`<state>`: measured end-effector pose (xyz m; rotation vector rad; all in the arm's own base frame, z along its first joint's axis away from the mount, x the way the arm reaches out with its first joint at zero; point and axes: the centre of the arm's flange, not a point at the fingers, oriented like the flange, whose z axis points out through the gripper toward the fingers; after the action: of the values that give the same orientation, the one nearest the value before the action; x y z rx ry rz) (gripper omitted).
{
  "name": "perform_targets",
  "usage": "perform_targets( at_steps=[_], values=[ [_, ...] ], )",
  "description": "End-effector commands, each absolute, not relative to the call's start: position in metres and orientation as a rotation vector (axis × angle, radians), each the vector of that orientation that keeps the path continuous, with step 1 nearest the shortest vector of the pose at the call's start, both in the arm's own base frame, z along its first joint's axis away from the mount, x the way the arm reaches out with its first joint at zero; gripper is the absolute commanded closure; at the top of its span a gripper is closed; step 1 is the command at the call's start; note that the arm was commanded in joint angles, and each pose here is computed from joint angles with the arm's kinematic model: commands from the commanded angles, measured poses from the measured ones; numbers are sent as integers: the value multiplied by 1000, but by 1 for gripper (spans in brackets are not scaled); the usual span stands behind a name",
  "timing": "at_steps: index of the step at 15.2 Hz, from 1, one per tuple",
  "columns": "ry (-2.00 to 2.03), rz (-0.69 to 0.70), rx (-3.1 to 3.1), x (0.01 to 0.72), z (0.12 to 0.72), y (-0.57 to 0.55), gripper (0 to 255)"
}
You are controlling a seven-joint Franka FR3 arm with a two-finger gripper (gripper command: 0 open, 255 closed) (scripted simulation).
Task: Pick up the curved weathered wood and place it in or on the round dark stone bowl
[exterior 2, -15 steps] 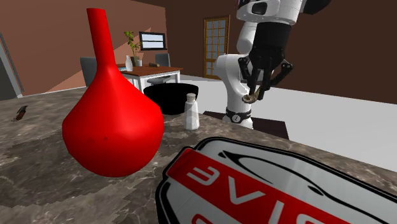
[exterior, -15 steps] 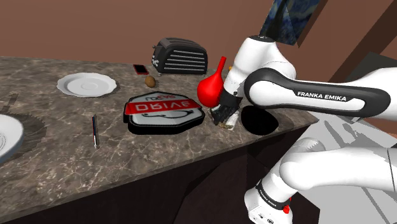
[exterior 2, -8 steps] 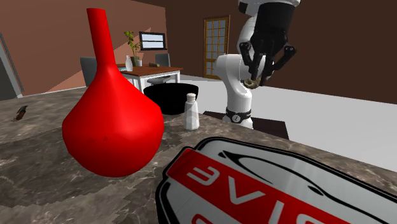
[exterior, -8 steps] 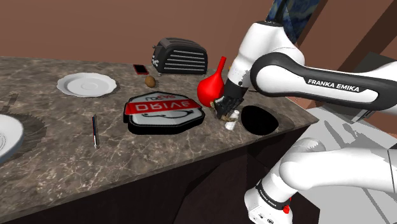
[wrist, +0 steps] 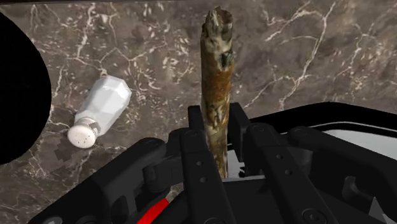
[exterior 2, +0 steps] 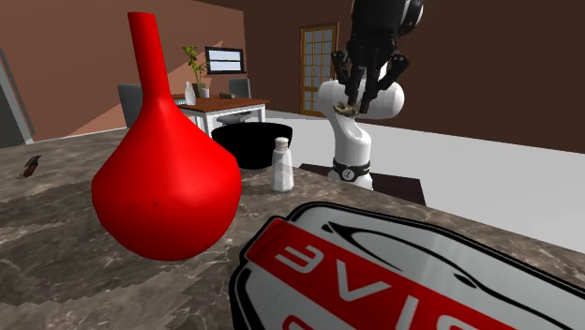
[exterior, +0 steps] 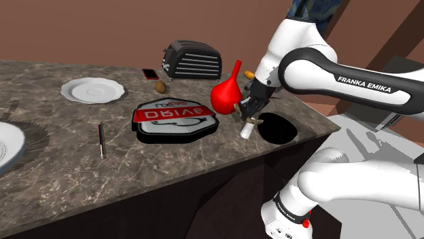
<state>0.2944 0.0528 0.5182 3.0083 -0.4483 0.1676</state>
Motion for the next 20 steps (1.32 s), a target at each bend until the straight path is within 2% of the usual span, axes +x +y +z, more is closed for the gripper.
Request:
perform_targets(
  at_steps=[1,20],
  values=[
    [-446,168,3008,286,521,30,255],
    [-446,168,3008,217,518,-208,255]
  ],
)
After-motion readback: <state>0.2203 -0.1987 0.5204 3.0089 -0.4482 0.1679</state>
